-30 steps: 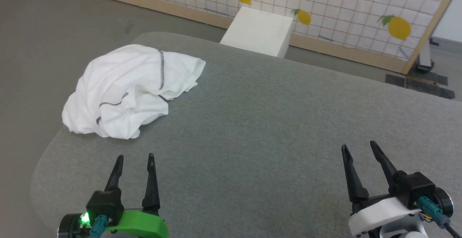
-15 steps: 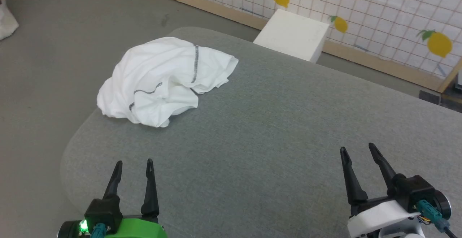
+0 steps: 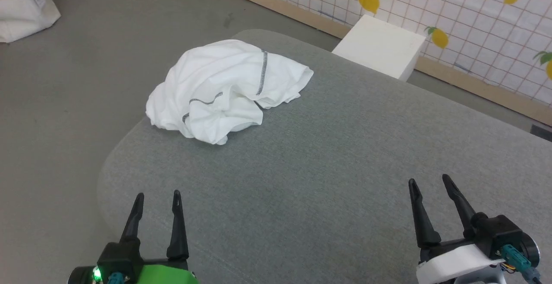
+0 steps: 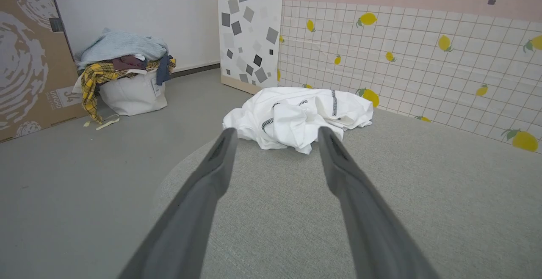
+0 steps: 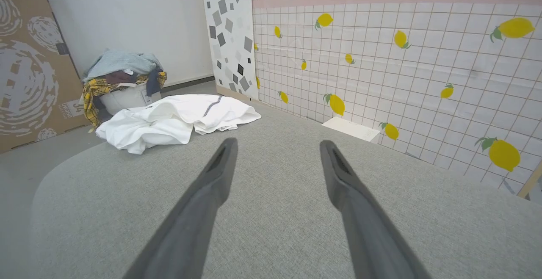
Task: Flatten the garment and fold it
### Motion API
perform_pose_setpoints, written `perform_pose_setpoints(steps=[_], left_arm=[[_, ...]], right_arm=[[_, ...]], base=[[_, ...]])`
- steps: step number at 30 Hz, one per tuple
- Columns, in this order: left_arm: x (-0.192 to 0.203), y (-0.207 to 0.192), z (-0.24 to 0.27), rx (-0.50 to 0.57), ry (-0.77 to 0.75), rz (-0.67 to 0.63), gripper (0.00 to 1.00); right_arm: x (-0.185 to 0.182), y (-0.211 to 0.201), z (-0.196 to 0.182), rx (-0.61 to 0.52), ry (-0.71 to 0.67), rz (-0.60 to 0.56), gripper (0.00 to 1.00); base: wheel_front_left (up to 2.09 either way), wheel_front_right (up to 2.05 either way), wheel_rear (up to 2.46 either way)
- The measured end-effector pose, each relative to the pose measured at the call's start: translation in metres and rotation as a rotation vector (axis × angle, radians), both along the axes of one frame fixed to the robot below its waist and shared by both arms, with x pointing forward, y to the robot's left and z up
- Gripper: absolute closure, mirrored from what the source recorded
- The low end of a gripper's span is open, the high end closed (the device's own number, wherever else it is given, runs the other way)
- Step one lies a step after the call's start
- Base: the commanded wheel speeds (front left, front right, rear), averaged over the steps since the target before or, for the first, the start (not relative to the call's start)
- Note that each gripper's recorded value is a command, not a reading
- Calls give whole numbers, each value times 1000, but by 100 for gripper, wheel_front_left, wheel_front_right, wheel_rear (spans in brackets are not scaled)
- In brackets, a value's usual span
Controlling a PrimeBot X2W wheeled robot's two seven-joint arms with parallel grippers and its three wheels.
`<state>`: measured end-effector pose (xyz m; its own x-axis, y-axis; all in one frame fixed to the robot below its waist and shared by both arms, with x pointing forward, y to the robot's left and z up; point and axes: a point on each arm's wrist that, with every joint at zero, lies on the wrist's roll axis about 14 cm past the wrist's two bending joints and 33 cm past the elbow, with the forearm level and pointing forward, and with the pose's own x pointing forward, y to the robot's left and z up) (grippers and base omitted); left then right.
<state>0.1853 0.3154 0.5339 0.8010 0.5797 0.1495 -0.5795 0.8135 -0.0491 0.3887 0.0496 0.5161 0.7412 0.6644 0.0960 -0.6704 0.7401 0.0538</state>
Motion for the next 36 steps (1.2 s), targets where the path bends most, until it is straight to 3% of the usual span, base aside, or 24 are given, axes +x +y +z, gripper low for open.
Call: perform_pose_setpoints(steps=[20,26,28,36], left_arm=[[-20,7,-1,-25,-25,63,0],[-17,9,5,-89,-91,62,0],[-9,10,14,-92,-125,33,0],[56,25,97,60,-190,-136,0]], right_arm=[[-1,18,-3,17,-1,48,0],[1,17,-6,18,7,45,0],[3,16,-8,18,10,43,0],[14,18,-15,3,-2,45,0]], base=[[0,0,0],[0,0,0],[0,0,0],[0,0,0]])
